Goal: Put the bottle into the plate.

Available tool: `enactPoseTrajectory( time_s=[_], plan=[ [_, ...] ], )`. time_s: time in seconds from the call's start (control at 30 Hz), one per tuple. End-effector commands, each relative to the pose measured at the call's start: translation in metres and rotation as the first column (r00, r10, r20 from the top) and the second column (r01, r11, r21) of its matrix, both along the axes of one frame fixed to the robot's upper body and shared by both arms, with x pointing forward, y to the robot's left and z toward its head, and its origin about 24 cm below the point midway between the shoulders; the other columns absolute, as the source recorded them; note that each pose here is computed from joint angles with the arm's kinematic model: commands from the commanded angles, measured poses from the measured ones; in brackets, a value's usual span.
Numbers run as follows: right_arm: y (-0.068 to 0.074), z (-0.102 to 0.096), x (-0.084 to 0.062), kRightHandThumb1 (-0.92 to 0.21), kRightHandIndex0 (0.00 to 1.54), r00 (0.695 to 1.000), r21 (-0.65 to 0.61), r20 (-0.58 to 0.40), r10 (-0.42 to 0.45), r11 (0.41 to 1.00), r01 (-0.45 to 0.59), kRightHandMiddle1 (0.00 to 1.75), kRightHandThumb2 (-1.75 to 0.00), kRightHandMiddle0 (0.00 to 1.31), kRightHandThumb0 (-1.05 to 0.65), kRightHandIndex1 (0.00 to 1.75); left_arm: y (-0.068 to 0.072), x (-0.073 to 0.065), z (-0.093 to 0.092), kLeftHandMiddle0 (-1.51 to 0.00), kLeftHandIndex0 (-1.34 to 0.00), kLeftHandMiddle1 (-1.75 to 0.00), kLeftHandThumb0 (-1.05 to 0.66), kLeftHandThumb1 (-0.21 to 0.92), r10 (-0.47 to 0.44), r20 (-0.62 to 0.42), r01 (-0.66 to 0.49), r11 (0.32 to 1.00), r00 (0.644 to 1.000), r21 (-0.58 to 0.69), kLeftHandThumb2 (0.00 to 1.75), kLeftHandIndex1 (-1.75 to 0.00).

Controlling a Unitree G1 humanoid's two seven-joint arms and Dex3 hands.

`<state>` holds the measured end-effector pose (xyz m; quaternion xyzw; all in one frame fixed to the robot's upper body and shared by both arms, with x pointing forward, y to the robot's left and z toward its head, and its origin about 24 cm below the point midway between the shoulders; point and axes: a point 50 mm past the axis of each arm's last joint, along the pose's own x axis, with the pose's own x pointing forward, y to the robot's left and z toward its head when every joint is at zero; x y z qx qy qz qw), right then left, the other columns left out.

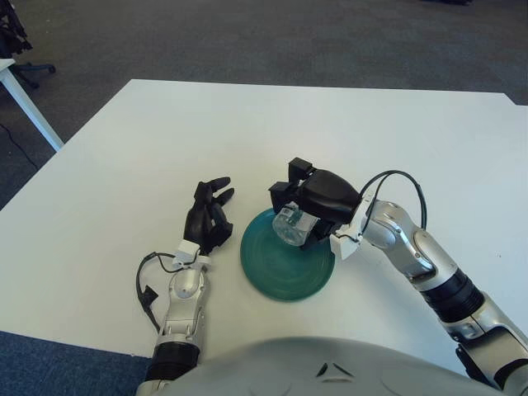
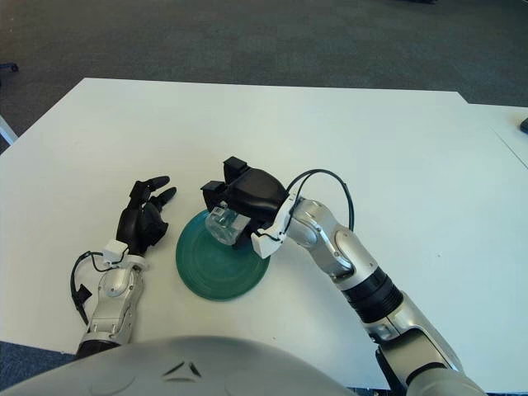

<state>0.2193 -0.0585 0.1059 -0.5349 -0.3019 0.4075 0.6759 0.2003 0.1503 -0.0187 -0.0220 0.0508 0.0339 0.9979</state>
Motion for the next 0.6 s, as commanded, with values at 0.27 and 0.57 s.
enactPoseTrajectory(
  time_s=[0.27, 0.57],
  plan=[
    [-0.002, -0.014, -0.012, -0.29, 1.34, 0.998, -0.035, 0.02, 0.064, 0.997, -0.063, 1.75, -1.37, 0.84, -0.51, 1.75, -0.003, -0.015, -0.023, -0.46, -0.2, -0.49, -0.77, 0.92, 0.018, -0.141, -0.021, 1.0, 0.99, -0.023, 1.02, -1.09],
    [-0.002, -0.019, -0.011, -0.27, 1.32, 0.996, -0.024, -0.003, 0.089, 0.996, -0.089, 1.75, -1.37, 0.66, -0.5, 1.75, -0.003, -0.016, -0.022, -0.48, -0.22, -0.5, -0.77, 0.92, 0.02, -0.14, -0.022, 1.0, 0.99, -0.009, 1.04, -1.09]
  ],
)
